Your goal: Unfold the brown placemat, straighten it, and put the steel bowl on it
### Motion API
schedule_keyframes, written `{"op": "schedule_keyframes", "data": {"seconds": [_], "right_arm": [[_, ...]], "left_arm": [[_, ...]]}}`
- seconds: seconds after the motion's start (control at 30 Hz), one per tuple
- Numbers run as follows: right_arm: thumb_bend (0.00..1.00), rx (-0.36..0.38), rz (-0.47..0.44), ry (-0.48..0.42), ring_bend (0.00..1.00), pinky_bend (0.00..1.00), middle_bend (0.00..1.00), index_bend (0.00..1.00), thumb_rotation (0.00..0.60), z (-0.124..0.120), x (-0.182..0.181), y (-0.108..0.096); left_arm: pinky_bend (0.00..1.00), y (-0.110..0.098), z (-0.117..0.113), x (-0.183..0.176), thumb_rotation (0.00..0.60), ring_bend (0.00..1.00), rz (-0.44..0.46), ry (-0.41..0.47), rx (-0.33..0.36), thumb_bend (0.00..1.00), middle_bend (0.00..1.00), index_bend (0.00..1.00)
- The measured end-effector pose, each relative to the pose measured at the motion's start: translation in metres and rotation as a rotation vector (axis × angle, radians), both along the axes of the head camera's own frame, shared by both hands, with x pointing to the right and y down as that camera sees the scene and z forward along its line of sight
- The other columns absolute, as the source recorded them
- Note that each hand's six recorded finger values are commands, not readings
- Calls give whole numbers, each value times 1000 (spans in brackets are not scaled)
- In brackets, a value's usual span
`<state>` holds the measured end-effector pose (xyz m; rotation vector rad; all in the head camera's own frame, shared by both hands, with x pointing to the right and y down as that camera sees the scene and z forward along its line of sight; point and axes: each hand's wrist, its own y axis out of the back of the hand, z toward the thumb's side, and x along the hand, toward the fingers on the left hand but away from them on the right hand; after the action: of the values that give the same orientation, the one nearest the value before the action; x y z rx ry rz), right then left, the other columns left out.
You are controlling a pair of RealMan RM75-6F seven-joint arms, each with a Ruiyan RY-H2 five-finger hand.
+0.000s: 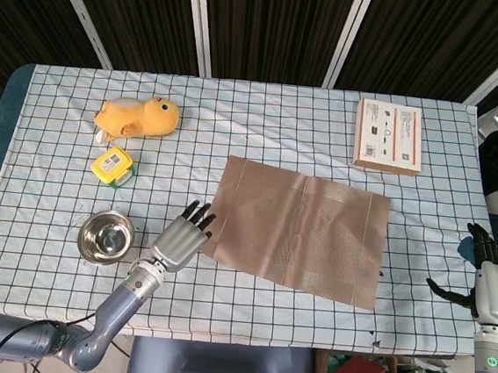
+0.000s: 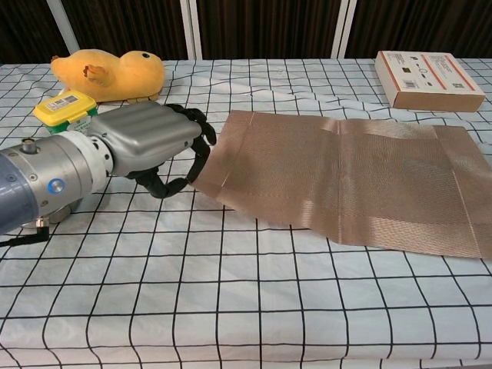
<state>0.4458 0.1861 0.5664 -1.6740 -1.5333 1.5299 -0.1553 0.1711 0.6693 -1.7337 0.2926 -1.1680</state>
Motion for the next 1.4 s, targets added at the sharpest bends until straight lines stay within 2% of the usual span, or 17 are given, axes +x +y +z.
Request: {"op": "schedule_keyframes", "data": {"seconds": [0.23,0.63,1.03,1.4], "right_arm": [[64,-2,2,-3,0,157,0,0,600,0,0,0],[64,-2,6,-9,0,157,0,0,600,0,1,-1],[64,-2,8,-11,0,157,0,0,600,0,1,-1],[64,-4,8,-11,0,157,0,0,600,0,1,0]], "left_arm": [[96,35,-14,-2,600,4,72,-1,-69,460,169,615],[96,74,-31,-1,600,5,145,-13,-148,460,170,623],[96,92,-39,-11,600,5,177,-42,-186,463,172,633],[96,91,-42,-31,600,5,173,-92,-187,463,173,634]]}}
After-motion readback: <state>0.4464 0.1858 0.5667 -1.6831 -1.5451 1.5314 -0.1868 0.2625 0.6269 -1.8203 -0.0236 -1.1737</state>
